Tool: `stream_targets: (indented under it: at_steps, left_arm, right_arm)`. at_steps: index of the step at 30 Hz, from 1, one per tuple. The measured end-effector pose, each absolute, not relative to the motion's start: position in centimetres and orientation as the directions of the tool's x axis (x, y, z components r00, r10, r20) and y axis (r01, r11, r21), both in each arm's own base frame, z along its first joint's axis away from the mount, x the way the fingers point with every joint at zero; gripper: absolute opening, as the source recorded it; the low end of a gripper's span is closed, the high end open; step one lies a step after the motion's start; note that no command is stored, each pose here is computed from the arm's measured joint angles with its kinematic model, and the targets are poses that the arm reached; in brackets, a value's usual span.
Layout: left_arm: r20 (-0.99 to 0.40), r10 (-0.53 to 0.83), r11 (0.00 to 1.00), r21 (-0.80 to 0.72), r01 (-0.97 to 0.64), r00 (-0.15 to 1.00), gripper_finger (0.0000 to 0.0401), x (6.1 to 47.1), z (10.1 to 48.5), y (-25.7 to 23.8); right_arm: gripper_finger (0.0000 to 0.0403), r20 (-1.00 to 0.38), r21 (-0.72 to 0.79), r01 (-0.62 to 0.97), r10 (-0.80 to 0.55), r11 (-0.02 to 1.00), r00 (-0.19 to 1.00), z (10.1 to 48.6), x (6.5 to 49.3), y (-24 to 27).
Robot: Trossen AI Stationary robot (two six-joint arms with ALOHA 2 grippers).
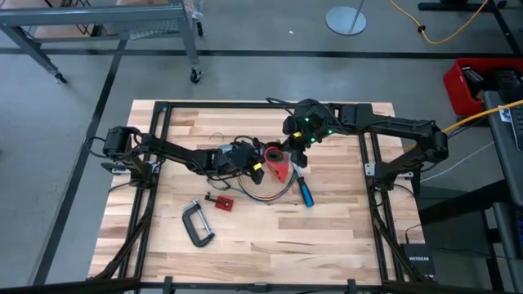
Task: Coil cords
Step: Coil the red wire cable onto the black spool
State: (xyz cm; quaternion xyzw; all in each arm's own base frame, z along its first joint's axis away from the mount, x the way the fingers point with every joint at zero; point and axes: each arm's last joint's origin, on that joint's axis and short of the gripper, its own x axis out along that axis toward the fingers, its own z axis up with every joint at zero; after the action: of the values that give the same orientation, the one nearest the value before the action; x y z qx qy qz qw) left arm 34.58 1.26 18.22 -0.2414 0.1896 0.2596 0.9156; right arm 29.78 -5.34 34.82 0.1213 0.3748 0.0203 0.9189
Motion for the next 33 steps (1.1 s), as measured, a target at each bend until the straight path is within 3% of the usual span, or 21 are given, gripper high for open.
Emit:
stream_targets:
  at_steps: [8, 14, 26, 33]
  left_arm:
    - [-0.496, 0.240, 0.813, -0.367, -0.452, 0.835, 0.0097, 34.7, 18.1, 0.7]
    - [-0.501, 0.088, 0.795, -0.486, -0.363, 0.861, 0.0150, 34.8, 18.2, 0.1]
    - [-0.425, 0.022, 0.814, -0.518, -0.263, 0.905, 0.0156, 35.1, 18.9, -2.1]
    - [-0.274, 0.220, 0.779, -0.528, -0.338, 0.936, 0.0155, 35.6, 20.3, -1.5]
  right_arm:
    - [0.0005, -0.684, 0.227, 0.063, 0.113, 0.972, 0.721, 34.8, 29.8, -5.4]
    - [0.0005, -0.707, 0.099, 0.169, -0.051, 0.981, 0.705, 34.8, 29.7, -5.9]
    - [0.0005, -0.691, -0.154, 0.367, -0.365, 0.917, 0.623, 34.8, 29.5, -6.8]
    - [0.0005, -0.695, -0.179, 0.355, -0.374, 0.917, 0.615, 34.8, 29.4, -6.8]
